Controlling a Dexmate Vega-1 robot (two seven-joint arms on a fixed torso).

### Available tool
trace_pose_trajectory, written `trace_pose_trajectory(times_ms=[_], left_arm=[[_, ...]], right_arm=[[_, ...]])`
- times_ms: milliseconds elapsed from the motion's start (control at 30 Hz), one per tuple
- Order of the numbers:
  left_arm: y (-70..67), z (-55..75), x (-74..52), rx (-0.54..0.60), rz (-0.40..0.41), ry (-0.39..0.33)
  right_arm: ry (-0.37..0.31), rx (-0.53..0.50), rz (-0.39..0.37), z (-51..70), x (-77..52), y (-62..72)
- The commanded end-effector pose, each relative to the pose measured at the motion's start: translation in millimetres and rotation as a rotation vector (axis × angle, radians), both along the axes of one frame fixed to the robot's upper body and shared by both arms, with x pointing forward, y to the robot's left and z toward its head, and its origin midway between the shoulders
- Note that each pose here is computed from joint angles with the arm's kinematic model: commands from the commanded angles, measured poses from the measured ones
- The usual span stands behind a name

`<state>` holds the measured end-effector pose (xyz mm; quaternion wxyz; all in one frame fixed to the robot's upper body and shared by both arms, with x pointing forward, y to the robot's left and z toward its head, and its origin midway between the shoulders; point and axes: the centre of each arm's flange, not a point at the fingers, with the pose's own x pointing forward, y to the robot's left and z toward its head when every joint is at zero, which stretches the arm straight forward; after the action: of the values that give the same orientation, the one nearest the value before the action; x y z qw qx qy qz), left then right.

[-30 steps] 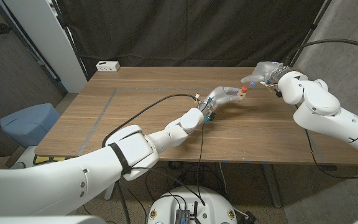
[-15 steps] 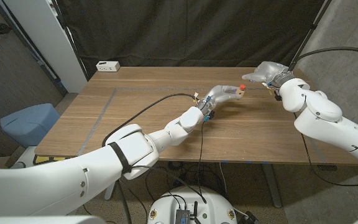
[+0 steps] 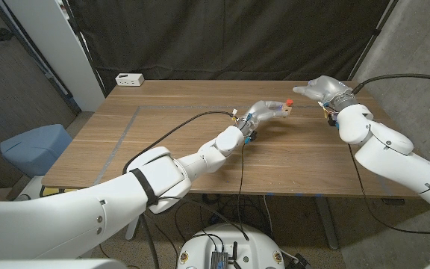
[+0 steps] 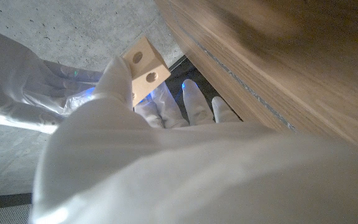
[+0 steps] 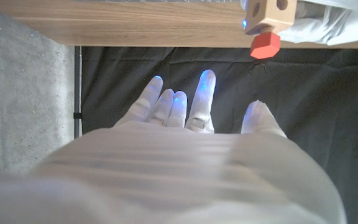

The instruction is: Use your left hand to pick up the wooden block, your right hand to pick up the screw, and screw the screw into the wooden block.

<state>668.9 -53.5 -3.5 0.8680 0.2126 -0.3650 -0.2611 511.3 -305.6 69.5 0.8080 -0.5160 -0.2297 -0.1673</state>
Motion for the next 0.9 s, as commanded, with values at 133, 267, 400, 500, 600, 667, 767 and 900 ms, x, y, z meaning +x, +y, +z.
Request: trace_pose_trajectory(times_ms=[133,267,400,500,600,667,767,900], left_arm=[[1.8,7.6,-2.4,-0.019,-0.005,-0.026],[2.5,9.5,-4.6,-0.027,-0.014,-0.04],[2.9,10.3,-6.8,-0.032,-0.023,-0.053],[3.3,10.5,-8.0,-0.033,-0.028,-0.06],[3.9,10.8,-9.0,-0.033,-0.032,-0.069],[4.5,10.8,-9.4,-0.034,-0.033,-0.072],[5.3,10.8,-9.5,-0.033,-0.034,-0.075],[5.6,10.7,-9.5,-0.031,-0.036,-0.075]], right_arm=[[-0.083,0.28,0.096,-26.8,1.1,-9.8],[-0.089,0.336,0.132,-33.3,1.7,-10.6],[-0.098,0.395,0.169,-39.0,2.6,-10.7],[-0.112,0.445,0.213,-44.0,3.2,-11.0],[-0.126,0.502,0.251,-49.6,4.1,-11.6],[-0.128,0.531,0.265,-52.9,5.1,-10.8],[-0.128,0.571,0.297,-57.1,6.8,-9.6],[-0.13,0.615,0.344,-62.3,10.3,-7.5]])
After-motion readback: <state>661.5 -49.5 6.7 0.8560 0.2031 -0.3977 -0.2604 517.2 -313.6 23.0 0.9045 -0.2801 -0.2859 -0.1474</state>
